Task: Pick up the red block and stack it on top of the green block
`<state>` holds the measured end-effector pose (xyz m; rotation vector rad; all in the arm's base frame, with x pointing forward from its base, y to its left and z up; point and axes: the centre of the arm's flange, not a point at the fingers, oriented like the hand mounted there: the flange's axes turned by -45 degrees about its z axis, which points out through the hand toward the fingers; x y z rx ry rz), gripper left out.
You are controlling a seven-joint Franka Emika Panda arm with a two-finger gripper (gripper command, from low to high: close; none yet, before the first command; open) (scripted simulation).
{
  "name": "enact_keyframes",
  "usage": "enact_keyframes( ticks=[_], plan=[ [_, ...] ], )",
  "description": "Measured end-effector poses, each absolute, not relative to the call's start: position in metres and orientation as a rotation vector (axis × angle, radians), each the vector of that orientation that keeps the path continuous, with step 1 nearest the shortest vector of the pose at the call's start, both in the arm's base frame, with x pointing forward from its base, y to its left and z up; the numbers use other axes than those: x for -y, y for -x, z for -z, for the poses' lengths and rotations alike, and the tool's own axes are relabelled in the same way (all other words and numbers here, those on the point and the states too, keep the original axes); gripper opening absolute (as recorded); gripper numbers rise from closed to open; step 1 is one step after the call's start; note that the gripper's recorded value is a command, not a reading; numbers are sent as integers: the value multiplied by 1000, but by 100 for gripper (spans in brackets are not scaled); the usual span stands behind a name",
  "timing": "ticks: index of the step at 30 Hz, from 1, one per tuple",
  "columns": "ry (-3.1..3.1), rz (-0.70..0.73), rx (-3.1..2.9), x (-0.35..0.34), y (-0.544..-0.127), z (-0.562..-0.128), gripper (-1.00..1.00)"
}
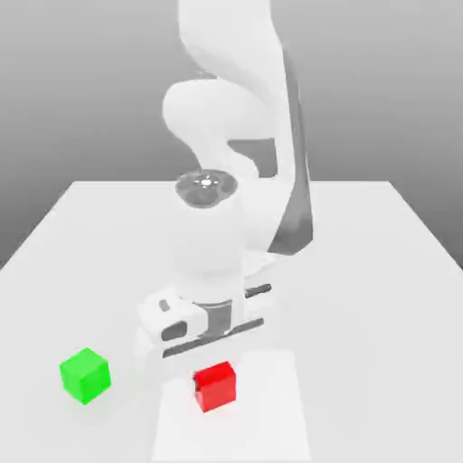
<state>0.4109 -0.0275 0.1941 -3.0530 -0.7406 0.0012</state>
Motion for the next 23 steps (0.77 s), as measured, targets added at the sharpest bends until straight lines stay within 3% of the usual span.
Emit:
enact_keyframes(
  ticks=[13,19,20,23],
  plan=[
    [3126,-1,-304,207,-370,-242,-100],
    [3116,0,-395,219,-366,-193,-100],
    [3116,-1,-395,219,-365,-185,100],
    [3116,-1,-395,219,-365,-185,100]
  ],
)
